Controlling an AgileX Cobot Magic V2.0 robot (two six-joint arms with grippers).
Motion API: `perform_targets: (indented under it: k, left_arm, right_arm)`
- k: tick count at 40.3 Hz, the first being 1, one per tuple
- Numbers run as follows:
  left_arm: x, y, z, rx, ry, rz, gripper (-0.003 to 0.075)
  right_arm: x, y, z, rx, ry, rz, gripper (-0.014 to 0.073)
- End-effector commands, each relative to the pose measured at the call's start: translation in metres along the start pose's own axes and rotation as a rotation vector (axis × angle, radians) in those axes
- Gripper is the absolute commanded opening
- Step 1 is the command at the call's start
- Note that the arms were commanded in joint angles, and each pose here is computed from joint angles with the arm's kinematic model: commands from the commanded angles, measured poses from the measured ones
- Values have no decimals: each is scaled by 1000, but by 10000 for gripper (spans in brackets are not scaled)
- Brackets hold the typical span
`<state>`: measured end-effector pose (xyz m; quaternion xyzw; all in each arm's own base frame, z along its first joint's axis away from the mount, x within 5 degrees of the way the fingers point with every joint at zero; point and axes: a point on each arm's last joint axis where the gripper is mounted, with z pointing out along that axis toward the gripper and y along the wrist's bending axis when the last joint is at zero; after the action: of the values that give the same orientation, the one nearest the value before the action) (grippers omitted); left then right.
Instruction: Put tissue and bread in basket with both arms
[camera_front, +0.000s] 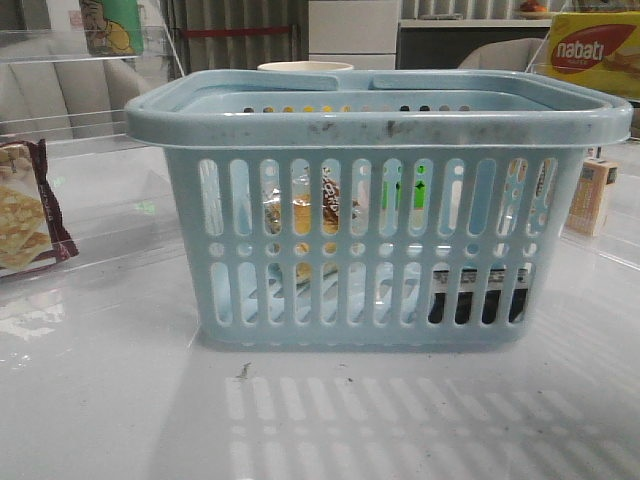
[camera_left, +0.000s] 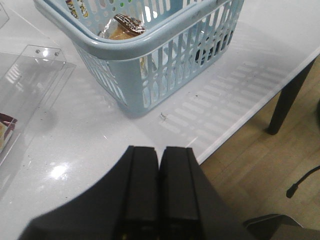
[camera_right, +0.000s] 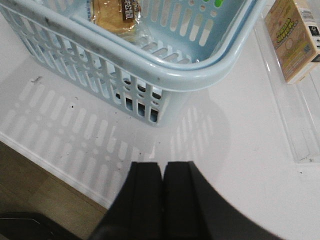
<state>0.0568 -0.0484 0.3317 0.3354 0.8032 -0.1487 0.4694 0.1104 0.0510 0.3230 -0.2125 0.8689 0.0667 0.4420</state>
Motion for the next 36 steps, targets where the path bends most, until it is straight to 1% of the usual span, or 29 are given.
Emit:
perform_targets:
  k: [1, 4, 6, 11, 13, 16, 20, 24, 32, 36]
  left_arm:
    - [-5, 6, -11, -101, -160, -18, 90]
    - [7, 11, -13, -214, -239, -20, 90]
    - [14, 13, -16, -286, -317, -30, 90]
    - [42, 14, -13, -451, -481, -45, 90]
    - [54, 14, -9, -508, -526, -50, 91]
    - [71, 14, -2, -565, -567, -87, 91]
    - [93, 16, 12, -625, -566, -130, 91]
    - [106, 19, 23, -658, -554, -153, 91]
    - [118, 21, 34, -673, -585, -146, 91]
    - [119, 21, 34, -665, -594, -144, 91]
  right_arm:
    - [-12, -2, -6, 12, -91, -17, 55]
    - [-12, -2, -6, 12, -91, -17, 55]
    - [-12, -2, -6, 12, -90, -17, 55]
    - [-12, -2, -6, 12, -90, -17, 55]
    - [-12, -2, -6, 12, -90, -17, 55]
    - [-12, -2, -6, 12, -90, -17, 55]
    - [-12, -2, -6, 12, -90, -17, 55]
    - [-12, -2, -6, 12, -86, -17, 55]
    - [-12, -2, -6, 12, -85, -17, 55]
    - [-12, -2, -6, 12, -85, -17, 55]
